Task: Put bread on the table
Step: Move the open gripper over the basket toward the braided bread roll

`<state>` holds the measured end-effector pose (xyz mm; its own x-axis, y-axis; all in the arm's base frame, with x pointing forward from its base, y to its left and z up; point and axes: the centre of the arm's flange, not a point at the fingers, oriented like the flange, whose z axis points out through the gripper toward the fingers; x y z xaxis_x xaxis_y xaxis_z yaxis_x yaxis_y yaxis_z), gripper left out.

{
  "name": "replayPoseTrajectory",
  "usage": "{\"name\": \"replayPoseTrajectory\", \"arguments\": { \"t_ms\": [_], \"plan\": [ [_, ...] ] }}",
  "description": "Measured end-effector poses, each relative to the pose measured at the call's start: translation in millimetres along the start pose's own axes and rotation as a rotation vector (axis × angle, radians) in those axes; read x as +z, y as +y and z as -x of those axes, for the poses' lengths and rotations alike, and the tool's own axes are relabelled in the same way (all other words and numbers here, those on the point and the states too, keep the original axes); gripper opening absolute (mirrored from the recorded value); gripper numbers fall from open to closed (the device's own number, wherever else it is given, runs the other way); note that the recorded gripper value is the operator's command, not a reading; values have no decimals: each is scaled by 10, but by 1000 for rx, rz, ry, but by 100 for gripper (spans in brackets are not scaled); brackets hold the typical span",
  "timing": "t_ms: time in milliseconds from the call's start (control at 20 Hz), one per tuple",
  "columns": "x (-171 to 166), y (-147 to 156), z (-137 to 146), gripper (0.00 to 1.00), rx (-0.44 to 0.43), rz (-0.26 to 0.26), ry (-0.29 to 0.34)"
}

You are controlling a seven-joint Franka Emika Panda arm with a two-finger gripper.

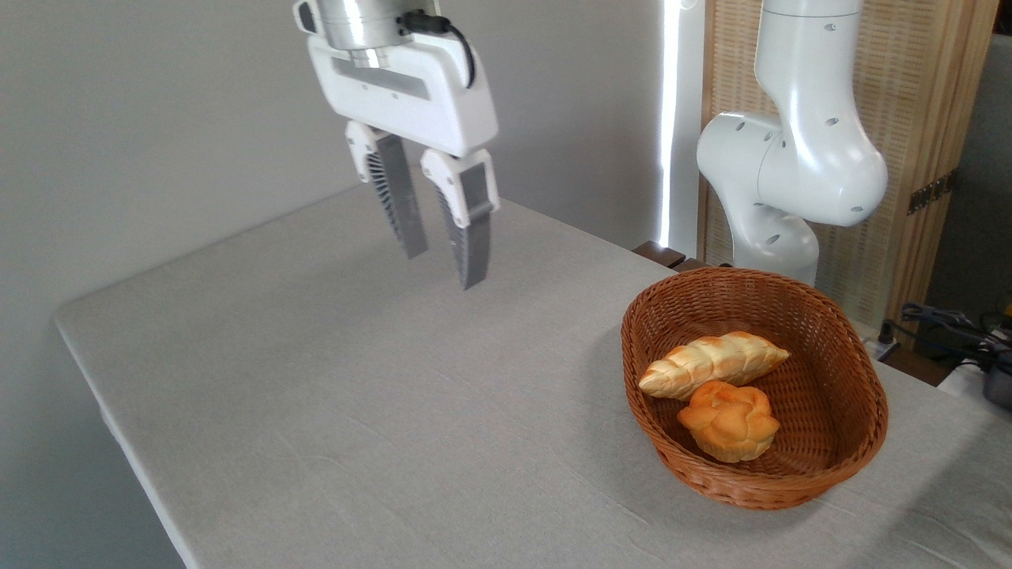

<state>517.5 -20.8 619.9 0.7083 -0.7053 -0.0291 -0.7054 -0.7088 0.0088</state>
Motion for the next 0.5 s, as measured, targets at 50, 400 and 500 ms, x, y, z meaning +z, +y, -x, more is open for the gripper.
{"name": "replayPoseTrajectory", "arguments": {
  "t_ms": [50, 400, 500],
  "plan": [
    [31, 31, 117, 100, 17, 8, -6],
    [460, 257, 1388, 100, 168, 104, -10],
    [671, 282, 1644, 100, 175, 107, -66]
  ]
}}
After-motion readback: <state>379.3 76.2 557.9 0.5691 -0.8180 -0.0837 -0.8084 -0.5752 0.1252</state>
